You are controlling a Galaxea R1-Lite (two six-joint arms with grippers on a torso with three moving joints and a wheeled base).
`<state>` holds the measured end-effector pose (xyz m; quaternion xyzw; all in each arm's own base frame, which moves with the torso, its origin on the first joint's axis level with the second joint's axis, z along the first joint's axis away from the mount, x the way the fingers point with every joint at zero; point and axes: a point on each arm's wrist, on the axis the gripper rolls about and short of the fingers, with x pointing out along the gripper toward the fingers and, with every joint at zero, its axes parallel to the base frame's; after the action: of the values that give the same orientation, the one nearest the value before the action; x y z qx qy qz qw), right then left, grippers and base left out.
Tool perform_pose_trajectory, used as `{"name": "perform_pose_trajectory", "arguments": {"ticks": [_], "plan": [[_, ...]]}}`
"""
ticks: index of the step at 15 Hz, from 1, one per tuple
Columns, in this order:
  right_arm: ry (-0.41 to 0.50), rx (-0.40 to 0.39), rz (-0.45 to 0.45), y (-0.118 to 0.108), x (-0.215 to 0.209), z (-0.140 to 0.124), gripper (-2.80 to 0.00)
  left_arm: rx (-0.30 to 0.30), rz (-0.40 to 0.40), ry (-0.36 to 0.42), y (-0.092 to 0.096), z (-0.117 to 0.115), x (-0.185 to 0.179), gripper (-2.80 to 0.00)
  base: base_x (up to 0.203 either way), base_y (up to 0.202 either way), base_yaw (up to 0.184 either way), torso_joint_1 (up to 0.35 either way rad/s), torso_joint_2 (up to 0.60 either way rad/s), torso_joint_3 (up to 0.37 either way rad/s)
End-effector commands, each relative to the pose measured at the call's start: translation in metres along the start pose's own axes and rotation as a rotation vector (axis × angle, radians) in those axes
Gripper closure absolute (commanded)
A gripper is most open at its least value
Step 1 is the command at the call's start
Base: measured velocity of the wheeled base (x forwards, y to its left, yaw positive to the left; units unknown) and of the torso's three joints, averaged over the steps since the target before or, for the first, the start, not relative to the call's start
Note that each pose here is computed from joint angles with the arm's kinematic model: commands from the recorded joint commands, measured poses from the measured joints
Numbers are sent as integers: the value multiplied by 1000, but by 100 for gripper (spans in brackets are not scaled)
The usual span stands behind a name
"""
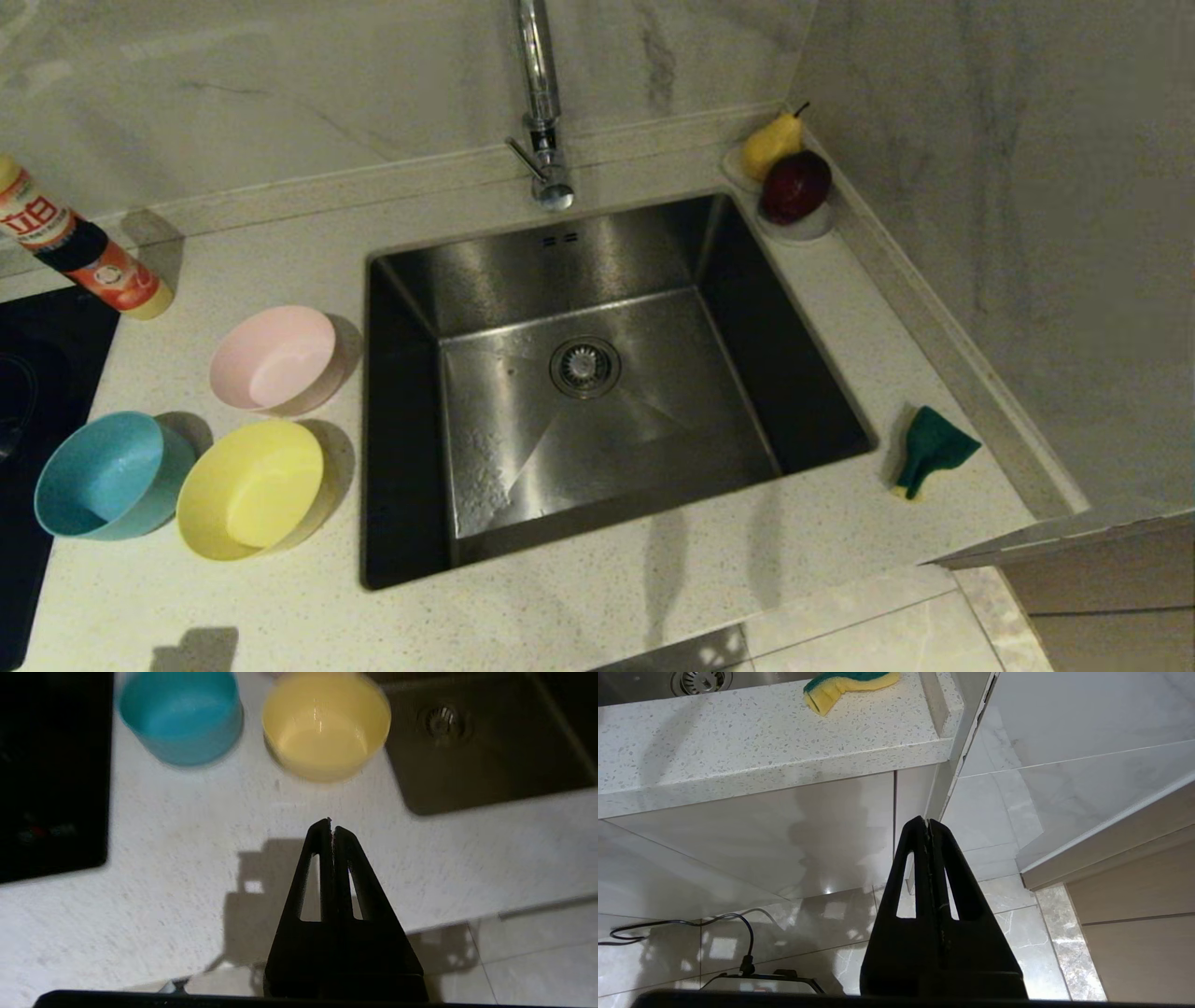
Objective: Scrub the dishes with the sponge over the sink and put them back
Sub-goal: Grab the dish soap
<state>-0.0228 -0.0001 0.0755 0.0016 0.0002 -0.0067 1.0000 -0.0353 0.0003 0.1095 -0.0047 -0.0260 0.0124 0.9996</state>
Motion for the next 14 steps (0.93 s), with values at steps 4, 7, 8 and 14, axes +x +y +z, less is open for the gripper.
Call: {"name": "perform_pose_trajectory", "arguments": {"ticks": [4, 7, 8, 14], "plan": [[1, 0, 0, 0, 0, 0, 0, -44, 99, 18, 1, 68, 12, 0, 0, 0, 0, 0, 0, 0], [1, 0, 0, 0, 0, 0, 0, -99, 199, 99, 2, 118, 56, 0, 0, 0, 0, 0, 0, 0], [1, 0, 0, 0, 0, 0, 0, -114, 230, 119, 2, 132, 75, 0, 0, 0, 0, 0, 0, 0], [1, 0, 0, 0, 0, 0, 0, -146, 393, 132, 3, 168, 212, 0, 0, 0, 0, 0, 0, 0]]}}
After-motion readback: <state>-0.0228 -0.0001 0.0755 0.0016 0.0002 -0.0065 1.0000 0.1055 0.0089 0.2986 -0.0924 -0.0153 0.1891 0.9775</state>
